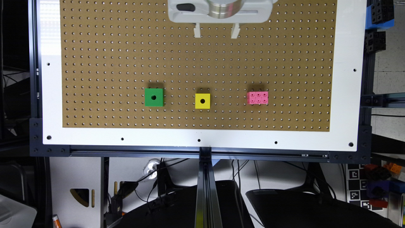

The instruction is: Pick up pink block.

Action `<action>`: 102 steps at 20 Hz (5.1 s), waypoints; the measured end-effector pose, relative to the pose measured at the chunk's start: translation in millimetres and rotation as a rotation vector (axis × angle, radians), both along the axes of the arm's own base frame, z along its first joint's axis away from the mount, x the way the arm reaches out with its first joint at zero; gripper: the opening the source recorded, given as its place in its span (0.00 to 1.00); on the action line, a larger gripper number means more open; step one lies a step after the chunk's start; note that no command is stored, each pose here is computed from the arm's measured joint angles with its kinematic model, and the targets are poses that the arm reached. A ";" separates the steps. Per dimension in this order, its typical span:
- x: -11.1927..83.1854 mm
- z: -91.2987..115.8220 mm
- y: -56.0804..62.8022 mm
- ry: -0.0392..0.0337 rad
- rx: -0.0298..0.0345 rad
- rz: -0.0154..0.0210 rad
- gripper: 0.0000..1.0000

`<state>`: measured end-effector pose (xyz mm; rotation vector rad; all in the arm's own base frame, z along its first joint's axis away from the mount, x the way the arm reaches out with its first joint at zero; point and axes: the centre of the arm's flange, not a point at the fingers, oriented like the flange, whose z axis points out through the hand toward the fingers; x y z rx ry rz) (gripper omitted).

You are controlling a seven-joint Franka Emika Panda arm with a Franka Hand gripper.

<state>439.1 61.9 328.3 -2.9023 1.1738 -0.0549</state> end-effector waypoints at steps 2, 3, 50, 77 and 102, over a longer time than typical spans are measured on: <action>6.7 1.6 16.0 -0.0059 0.0006 -0.0004 1.00; 11.0 1.3 22.8 -0.0068 0.0021 -0.0008 1.00; 118.7 -39.0 104.6 -0.0036 0.0847 0.0076 1.00; 149.7 -113.1 121.4 0.0109 0.0990 0.0070 1.00; 154.3 -149.6 120.4 0.0223 0.0932 0.0049 0.00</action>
